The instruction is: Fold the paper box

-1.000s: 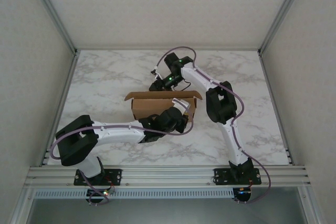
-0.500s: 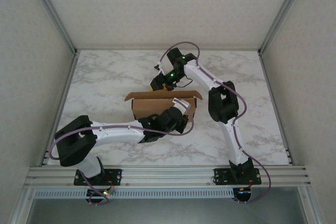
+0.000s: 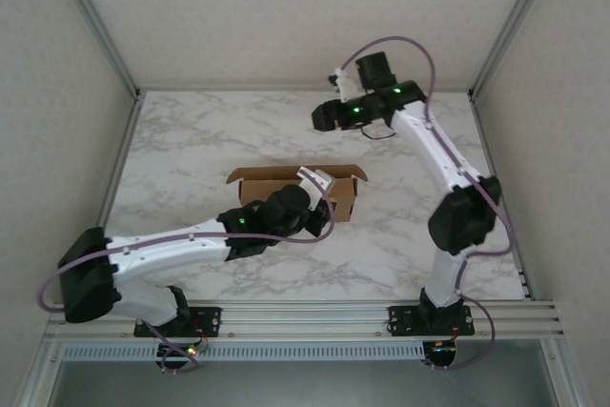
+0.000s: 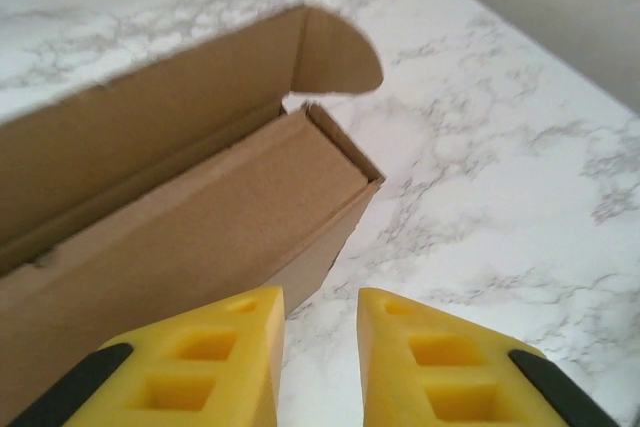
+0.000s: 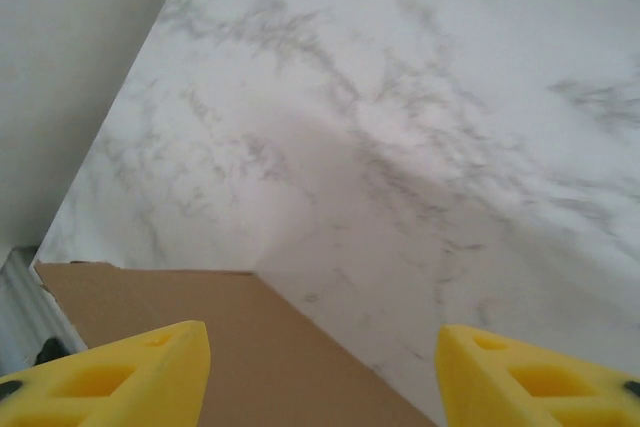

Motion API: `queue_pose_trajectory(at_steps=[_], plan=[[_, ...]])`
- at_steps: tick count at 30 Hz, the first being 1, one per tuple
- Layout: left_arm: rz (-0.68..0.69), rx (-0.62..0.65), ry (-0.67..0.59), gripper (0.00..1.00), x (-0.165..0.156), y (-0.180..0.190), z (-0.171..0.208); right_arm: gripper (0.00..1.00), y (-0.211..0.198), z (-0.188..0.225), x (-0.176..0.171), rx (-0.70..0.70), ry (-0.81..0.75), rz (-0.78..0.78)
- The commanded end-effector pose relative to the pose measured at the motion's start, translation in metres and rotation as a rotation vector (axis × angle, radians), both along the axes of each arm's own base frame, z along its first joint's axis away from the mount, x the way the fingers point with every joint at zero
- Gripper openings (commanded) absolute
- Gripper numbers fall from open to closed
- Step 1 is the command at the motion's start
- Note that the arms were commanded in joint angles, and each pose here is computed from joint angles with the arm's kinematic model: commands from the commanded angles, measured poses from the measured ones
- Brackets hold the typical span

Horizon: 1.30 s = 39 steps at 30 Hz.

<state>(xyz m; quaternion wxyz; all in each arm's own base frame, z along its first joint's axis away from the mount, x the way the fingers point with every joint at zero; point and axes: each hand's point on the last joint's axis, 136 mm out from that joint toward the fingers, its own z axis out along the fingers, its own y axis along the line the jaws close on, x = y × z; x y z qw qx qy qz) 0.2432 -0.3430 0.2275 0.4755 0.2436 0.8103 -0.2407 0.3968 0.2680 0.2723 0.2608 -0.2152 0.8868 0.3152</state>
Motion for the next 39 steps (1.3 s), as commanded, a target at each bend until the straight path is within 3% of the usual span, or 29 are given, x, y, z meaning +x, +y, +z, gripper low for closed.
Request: queue_pose_trajectory(at_steps=[1,5,7,12,16,29,39], plan=[[0.033,-0.068,-0.027,0.27,0.004,0.028,0.053,0.59,-0.037,0.016,-0.006,-0.062,-0.092,-0.111],[0.152,-0.1,-0.041,0.29,0.019,0.082,0.087,0.55,-0.065,0.013,-0.035,-0.126,-0.14,-0.111],[0.248,-0.081,-0.05,0.35,0.028,0.118,0.091,0.57,-0.079,0.008,-0.049,-0.17,-0.191,-0.111],[0.375,-0.043,0.022,0.57,0.052,0.18,0.068,0.64,-0.089,-0.001,-0.087,-0.21,-0.36,0.029],[0.38,-0.075,0.082,0.66,0.059,0.197,0.05,0.67,-0.098,-0.014,-0.099,-0.267,-0.332,0.064],[0.413,-0.16,0.184,0.61,0.063,0.215,0.005,0.57,-0.085,-0.047,-0.096,-0.246,-0.16,0.098],[0.428,-0.216,0.201,0.56,0.057,0.224,-0.003,0.54,-0.082,-0.062,-0.096,-0.243,-0.084,0.099]])
